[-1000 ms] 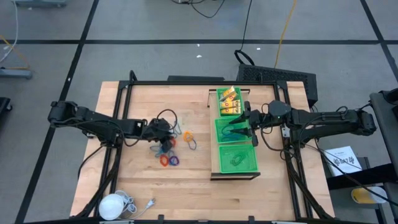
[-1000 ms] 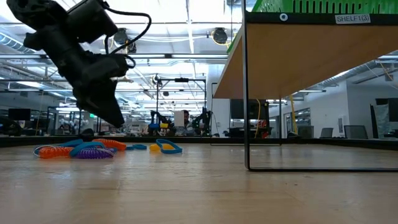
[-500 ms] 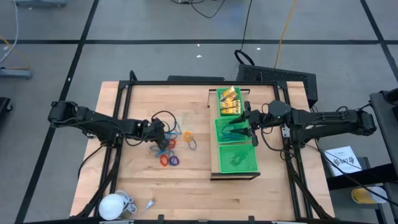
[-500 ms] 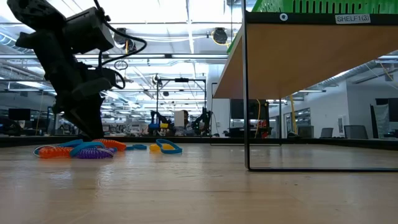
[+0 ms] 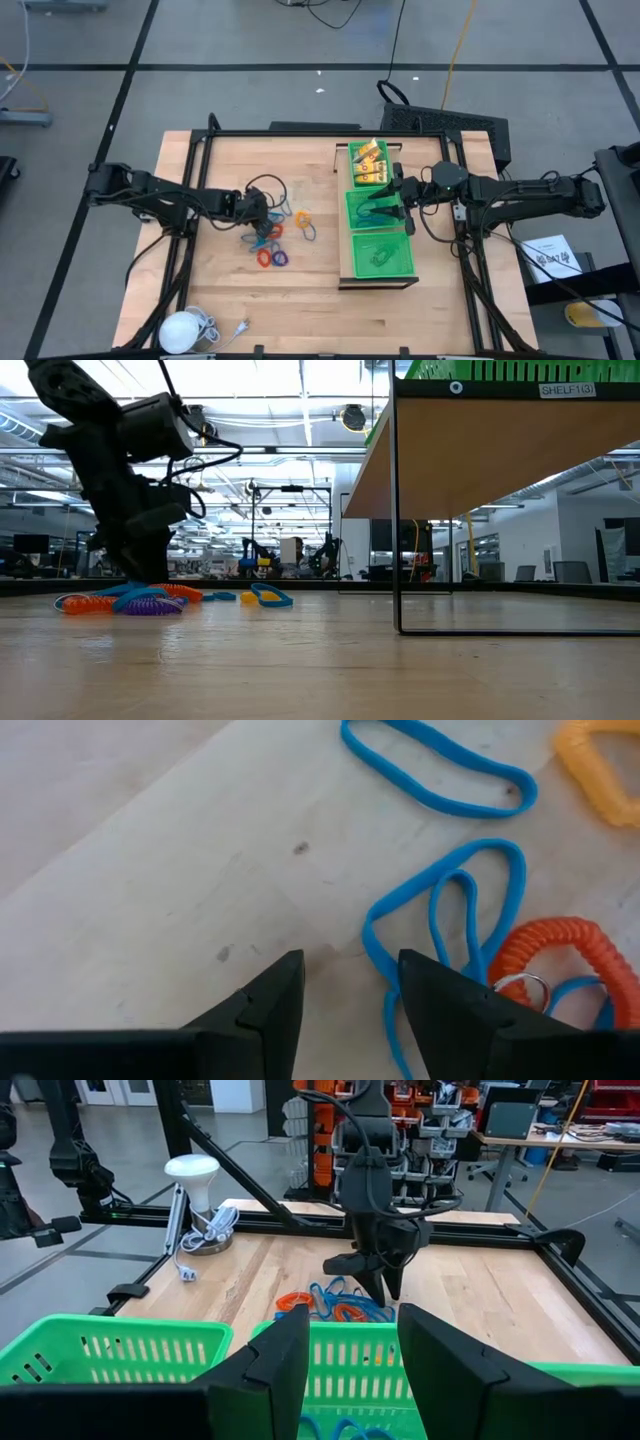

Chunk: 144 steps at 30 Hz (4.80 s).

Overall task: Pick & Place Office Desk Supplies
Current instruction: Put the blue rubber band into the middle green bin

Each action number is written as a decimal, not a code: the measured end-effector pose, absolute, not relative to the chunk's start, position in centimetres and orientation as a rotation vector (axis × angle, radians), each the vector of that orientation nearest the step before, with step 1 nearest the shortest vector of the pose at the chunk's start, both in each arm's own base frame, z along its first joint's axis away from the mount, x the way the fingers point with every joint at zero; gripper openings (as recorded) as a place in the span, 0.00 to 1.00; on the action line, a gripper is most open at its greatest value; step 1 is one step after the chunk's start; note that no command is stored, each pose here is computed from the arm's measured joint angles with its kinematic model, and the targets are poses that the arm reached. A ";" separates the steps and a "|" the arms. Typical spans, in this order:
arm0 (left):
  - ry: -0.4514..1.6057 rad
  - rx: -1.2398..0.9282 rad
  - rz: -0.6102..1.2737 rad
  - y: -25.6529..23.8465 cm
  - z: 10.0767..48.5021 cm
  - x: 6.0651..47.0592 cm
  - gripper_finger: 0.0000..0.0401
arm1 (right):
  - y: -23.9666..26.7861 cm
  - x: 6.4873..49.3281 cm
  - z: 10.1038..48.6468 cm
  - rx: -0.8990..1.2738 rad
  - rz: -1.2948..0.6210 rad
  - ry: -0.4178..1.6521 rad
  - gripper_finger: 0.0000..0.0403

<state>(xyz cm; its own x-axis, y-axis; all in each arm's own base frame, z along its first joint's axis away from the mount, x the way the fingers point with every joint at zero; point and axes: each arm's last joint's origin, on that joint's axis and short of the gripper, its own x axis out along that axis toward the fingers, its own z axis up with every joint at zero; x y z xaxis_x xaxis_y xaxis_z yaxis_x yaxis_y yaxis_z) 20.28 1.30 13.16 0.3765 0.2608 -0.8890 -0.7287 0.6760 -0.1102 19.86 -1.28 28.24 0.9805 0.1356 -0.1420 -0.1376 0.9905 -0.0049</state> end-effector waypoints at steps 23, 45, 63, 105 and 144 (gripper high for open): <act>0.951 -0.594 0.596 1.1 13.4 21.0 0.44 | -1.3 19.9 28.2 -0.014 0.137 0.142 0.36; 0.970 -0.614 0.601 1.3 13.5 20.9 0.03 | -1.3 19.9 28.2 -0.014 0.137 0.142 0.36; 0.816 -0.407 0.415 0.8 21.0 24.2 0.01 | -1.3 19.9 28.2 -0.006 0.137 0.146 0.36; 0.024 0.388 0.157 -1.4 31.5 30.0 0.01 | -2.2 29.8 29.1 0.157 0.148 -0.072 0.72; -0.099 0.426 0.135 -1.6 31.3 31.4 0.03 | -1.3 31.0 28.6 0.026 0.180 -0.089 0.01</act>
